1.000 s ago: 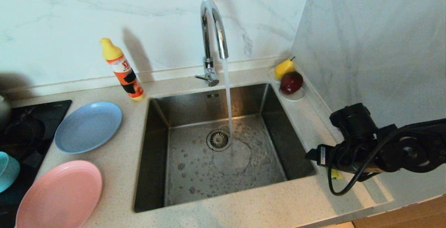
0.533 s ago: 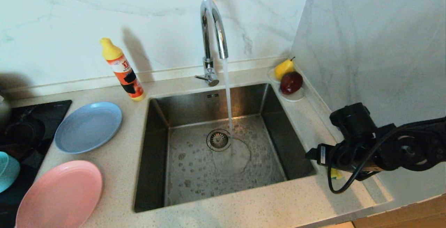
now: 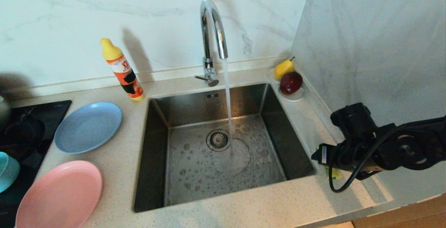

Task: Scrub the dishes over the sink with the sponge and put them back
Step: Pick up a bowl and the sponge

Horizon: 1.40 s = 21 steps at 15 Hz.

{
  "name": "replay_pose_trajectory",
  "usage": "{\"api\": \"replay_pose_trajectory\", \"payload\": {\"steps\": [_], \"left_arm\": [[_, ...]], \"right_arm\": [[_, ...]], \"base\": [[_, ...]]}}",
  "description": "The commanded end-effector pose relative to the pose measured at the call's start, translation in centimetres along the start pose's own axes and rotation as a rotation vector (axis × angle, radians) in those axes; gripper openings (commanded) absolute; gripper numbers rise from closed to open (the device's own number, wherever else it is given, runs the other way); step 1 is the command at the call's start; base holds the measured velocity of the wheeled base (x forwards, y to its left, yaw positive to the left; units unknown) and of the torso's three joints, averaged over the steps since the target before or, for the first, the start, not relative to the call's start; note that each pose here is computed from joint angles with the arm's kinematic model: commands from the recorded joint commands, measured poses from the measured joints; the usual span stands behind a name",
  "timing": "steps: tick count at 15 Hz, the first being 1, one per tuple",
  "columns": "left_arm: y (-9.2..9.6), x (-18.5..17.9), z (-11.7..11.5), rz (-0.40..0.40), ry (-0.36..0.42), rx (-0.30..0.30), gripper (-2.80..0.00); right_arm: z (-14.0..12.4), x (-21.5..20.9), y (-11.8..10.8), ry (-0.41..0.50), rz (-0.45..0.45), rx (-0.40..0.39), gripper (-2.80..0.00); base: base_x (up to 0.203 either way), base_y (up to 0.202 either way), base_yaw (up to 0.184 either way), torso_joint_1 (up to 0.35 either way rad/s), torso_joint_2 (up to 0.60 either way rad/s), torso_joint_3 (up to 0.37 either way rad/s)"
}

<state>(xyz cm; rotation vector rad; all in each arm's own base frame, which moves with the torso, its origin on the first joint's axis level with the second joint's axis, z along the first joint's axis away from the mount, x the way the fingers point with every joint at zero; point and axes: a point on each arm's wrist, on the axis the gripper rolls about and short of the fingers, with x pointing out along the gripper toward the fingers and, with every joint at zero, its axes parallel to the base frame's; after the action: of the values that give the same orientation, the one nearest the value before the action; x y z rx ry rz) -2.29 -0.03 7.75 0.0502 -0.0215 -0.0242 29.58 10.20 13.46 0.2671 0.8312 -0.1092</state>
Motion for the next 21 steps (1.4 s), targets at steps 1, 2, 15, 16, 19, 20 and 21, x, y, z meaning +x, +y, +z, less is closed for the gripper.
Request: {"api": "replay_pose_trajectory", "payload": {"steps": [1, 2, 15, 16, 19, 20, 21], "left_arm": [[0.0, 0.1, -0.3, 0.0, 0.012, 0.0, -2.8], [0.0, 0.1, -0.3, 0.0, 0.012, 0.0, -2.8], [0.0, 0.1, -0.3, 0.0, 0.012, 0.0, -2.8], [0.0, 0.1, -0.3, 0.0, 0.012, 0.0, -2.8], [0.0, 0.1, -0.3, 0.0, 0.012, 0.0, -2.8], [0.0, 0.1, -0.4, -0.001, 0.013, 0.0, -2.8], [0.0, 0.1, -0.3, 0.0, 0.012, 0.0, -2.8]], "right_arm": [[-0.2, 0.1, 0.0, 0.009, -0.004, 0.0, -2.8], [-0.3, 0.1, -0.1, 0.012, -0.004, -0.001, -2.8], [0.0, -2.5, 0.8, -0.045, 0.052, -0.059, -2.8], [0.1, -3.3, 0.8, -0.061, 0.068, -0.082, -2.8], [-0.3, -6.1, 1.8, -0.105, 0.142, -0.163, -2.8], [-0.5, -7.0, 2.1, -0.117, 0.166, -0.184, -2.8], [-0.8, -7.7, 2.4, -0.117, 0.181, -0.205, -2.8]], "base": [[0.0, 0.0, 0.0, 0.0, 0.0, 0.0], [0.0, 0.0, 0.0, 0.0, 0.0, 0.0], [0.0, 0.0, 0.0, 0.0, 0.0, 0.0], [0.0, 0.0, 0.0, 0.0, 0.0, 0.0], [0.0, 0.0, 0.0, 0.0, 0.0, 0.0], [0.0, 0.0, 0.0, 0.0, 0.0, 0.0], [0.0, 0.0, 0.0, 0.0, 0.0, 0.0]]}}
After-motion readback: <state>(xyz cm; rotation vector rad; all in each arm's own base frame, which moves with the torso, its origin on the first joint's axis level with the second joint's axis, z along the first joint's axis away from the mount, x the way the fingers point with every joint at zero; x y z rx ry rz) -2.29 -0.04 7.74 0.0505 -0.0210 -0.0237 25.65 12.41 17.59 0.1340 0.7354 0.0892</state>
